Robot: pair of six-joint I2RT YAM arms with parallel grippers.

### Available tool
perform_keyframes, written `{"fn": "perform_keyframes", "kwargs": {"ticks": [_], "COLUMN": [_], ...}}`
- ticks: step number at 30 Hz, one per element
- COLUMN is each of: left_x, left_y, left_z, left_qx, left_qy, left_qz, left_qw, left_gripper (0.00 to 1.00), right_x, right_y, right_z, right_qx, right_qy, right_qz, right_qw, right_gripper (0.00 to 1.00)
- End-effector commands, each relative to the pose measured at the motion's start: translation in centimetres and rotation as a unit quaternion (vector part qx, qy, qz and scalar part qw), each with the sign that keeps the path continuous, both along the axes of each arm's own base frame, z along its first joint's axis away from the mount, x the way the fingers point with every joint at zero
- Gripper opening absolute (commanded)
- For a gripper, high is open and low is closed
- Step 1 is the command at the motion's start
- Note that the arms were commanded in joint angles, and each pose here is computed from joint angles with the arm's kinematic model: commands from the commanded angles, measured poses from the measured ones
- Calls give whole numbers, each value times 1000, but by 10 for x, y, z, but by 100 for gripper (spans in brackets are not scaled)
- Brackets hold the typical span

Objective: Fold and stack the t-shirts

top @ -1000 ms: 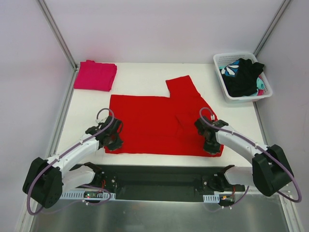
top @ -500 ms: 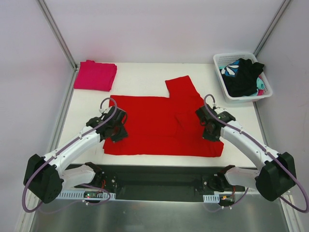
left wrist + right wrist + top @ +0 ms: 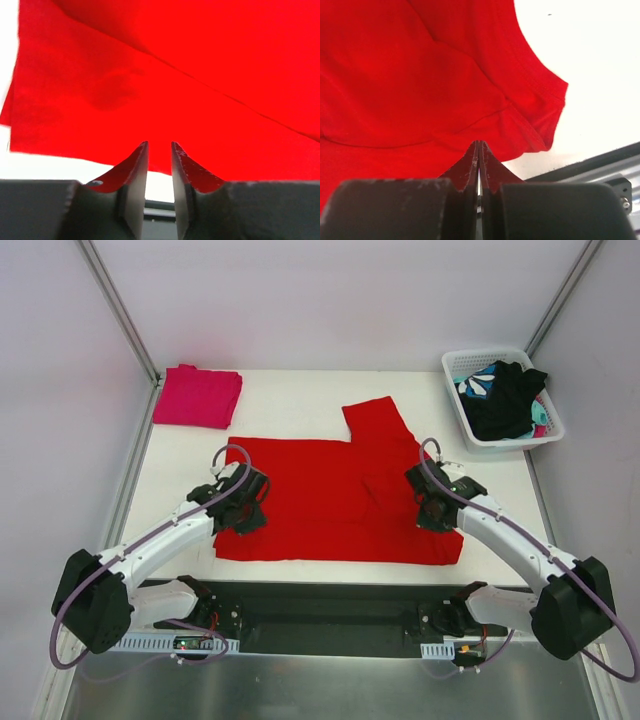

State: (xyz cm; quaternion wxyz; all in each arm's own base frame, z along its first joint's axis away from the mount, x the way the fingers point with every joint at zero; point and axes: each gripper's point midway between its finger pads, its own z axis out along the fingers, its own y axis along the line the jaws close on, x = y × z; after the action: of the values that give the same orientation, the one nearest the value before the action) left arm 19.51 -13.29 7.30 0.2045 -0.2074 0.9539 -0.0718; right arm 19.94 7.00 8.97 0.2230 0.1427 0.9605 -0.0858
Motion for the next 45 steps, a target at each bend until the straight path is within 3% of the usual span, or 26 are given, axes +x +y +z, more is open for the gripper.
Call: {"fn": "perform_keyframes", "kwargs": {"ticks": [1, 4, 11, 22, 32, 45], "left_x": [14, 18, 9, -18, -54, -80], "left_y": [-5, -6, 0, 9, 19, 34], "left_z": [-15, -23, -44, -66, -85, -68], "left_qx": [-9, -1, 14, 16, 9, 7], "left_qy": [-37, -33, -7, 17, 42, 36], "left_qz": [6, 9, 13, 19, 15, -1], "left_qw": [999, 999, 1000, 1000, 999, 999], "left_gripper": [14, 0, 0, 0, 0, 0], "right_x": [19, 25, 23, -21, -55, -75], "right_y": [17, 18, 26, 32, 33, 20], "right_z": [-3, -16, -49, -87, -77, -61], "right_qx": [47, 36, 46, 83, 98, 87], "right_qy": [-51, -39, -9, 57, 69, 53], "right_qz": [33, 33, 43, 50, 62, 77], "right_qw": [997, 998, 998, 994, 991, 992], "right_gripper": [1, 1, 1, 1, 1, 1]}}
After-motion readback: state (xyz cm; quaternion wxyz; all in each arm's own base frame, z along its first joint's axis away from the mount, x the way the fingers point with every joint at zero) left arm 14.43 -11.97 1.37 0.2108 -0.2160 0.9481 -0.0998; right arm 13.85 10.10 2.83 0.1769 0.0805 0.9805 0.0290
